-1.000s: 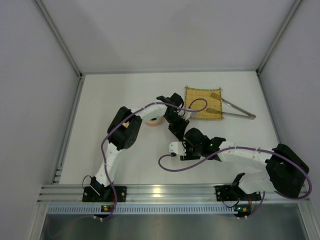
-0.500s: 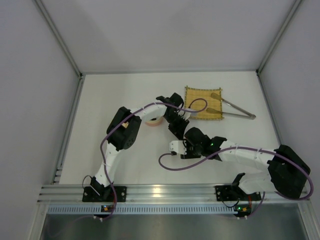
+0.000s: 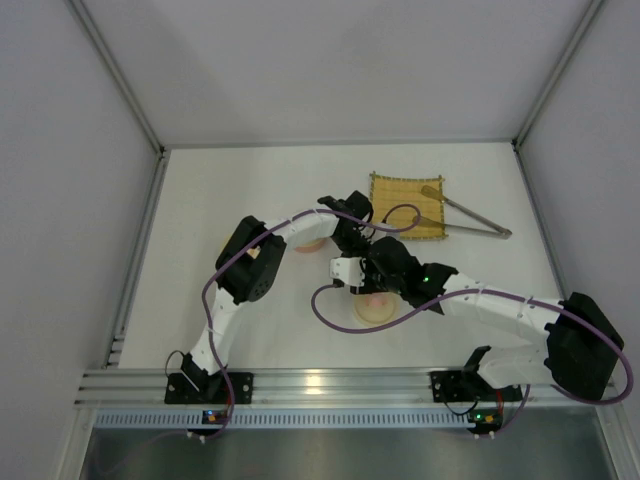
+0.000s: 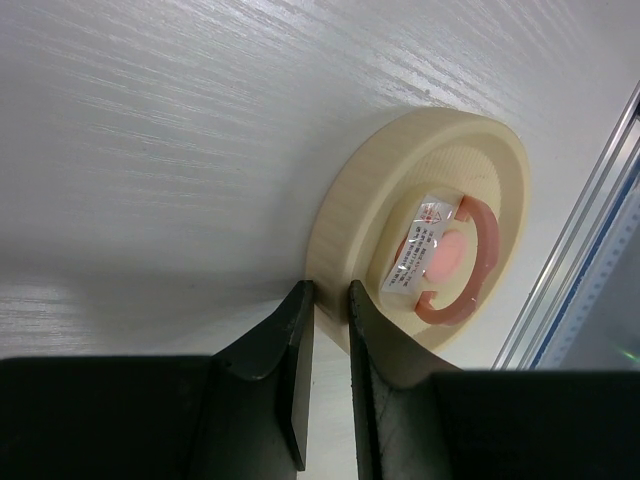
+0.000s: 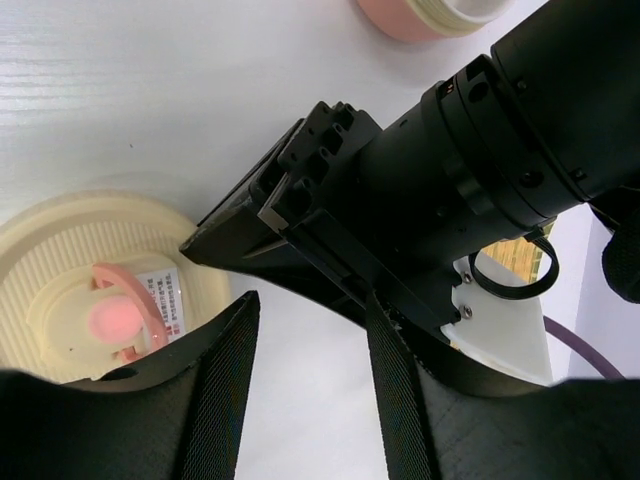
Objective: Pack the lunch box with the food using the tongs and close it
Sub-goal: Adjust the box lid at the center of the board.
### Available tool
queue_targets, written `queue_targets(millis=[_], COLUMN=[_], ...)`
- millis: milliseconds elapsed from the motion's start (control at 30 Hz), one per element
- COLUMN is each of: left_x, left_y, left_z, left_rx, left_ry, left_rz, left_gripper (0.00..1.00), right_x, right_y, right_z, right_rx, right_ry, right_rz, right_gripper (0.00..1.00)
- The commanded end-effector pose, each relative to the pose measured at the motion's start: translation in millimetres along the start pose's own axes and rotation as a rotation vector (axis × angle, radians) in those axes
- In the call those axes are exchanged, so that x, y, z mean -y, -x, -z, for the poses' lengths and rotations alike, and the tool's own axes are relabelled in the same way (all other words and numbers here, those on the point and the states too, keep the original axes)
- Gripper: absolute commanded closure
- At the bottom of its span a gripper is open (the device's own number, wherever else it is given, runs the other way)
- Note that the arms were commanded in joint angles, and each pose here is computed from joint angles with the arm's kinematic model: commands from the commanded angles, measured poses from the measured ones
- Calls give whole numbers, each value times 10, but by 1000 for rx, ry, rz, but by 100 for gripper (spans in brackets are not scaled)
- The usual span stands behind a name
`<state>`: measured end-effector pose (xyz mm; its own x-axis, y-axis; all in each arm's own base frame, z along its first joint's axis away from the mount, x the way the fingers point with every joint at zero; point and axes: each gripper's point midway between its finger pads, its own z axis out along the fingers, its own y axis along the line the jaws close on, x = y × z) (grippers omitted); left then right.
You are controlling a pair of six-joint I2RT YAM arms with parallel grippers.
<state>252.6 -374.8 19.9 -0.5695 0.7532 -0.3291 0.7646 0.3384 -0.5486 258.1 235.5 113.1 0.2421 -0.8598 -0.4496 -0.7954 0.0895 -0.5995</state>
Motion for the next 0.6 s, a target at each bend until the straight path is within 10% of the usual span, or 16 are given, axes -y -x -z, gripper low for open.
queue_targets(millis=[0, 567], left_x=[-385, -240], left_y=[-683, -511], left_z=[-362, -232], left_rx=[-230, -168], left_ry=[128, 92], left_rz=[22, -61], left_gripper=[100, 89], right_x=[285, -616], right_y=[224, -41], right_z=[97, 503], right_rx=[80, 86], right_ry=[-89, 453], right_rz=[1, -130], right_gripper=[53, 36])
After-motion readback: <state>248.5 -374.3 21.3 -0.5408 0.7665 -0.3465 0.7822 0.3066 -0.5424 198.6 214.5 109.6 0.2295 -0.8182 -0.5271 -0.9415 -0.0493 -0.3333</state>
